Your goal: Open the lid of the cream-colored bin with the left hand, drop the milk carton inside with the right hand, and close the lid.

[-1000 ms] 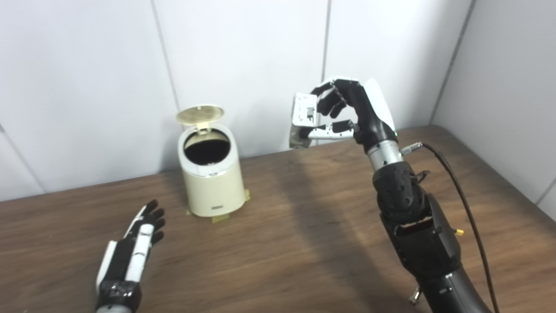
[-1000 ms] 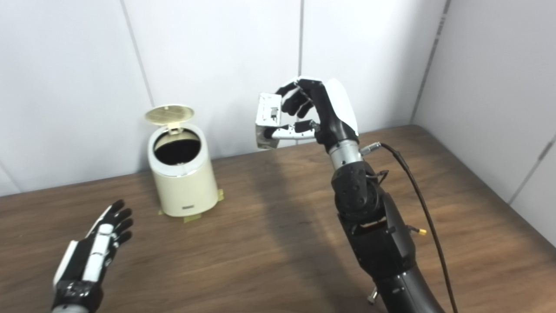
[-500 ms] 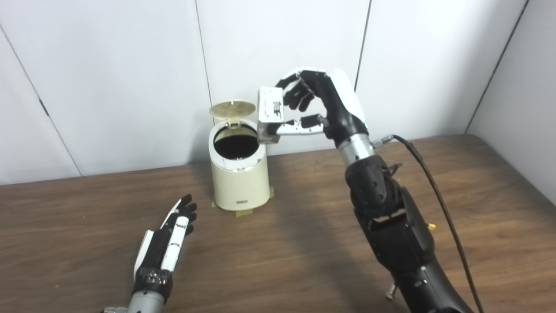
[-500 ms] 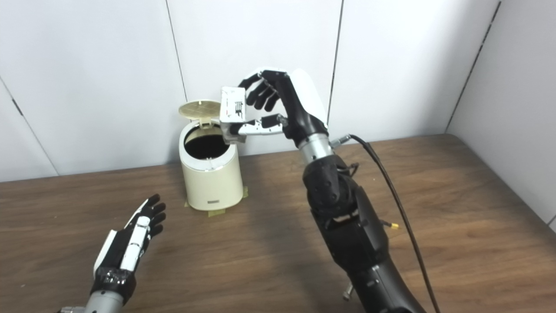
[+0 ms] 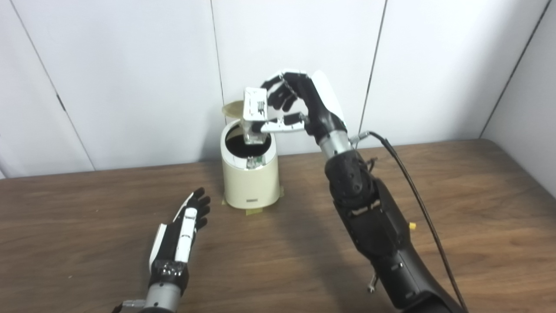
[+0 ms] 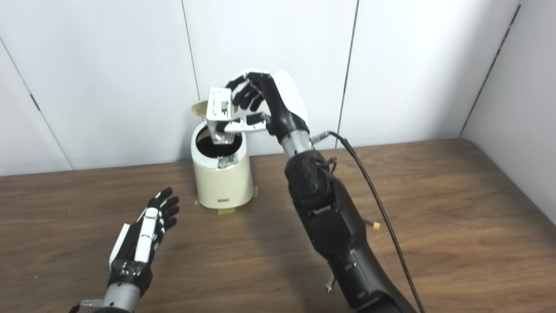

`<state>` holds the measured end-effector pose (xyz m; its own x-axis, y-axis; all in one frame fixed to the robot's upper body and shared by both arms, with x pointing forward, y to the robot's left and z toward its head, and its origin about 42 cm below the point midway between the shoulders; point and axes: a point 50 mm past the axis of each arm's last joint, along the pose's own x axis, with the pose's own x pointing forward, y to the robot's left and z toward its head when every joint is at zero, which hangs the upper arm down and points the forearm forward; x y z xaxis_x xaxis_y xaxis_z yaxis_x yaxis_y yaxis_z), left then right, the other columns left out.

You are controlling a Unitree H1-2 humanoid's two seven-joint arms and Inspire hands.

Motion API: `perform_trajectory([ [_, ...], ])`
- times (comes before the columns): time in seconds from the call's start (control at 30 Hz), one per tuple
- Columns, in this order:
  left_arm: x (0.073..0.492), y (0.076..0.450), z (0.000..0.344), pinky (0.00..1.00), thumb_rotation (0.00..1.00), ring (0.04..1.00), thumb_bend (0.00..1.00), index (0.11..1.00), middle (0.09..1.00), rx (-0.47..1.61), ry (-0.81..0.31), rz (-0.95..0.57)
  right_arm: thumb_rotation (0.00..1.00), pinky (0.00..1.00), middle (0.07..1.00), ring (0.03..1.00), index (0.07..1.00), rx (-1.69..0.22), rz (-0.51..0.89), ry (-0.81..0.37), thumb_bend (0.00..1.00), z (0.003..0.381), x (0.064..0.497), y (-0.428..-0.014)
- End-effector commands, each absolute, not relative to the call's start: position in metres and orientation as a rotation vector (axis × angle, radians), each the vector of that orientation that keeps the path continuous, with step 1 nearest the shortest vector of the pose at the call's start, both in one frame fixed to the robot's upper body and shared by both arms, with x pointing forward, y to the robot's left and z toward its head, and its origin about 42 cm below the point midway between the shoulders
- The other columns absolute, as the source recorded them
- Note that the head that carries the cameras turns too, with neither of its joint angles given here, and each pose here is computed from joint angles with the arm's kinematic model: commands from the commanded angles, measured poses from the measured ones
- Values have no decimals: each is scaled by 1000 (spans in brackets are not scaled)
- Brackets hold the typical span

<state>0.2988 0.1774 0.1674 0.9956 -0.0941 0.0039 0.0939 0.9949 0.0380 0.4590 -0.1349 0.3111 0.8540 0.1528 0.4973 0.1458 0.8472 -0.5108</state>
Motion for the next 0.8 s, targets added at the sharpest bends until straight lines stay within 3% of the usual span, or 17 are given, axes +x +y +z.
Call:
perform_trajectory([
  [0.0,301,173,185,908,1000,910,594,935,909,17,-74,-88,0,351,499,415,494,-517,-12,-698,520,346,462,-122],
  [0.77,296,167,190,899,1000,915,573,940,921,18,-88,-99,0,361,500,419,490,-500,-9,-664,520,324,481,-110],
])
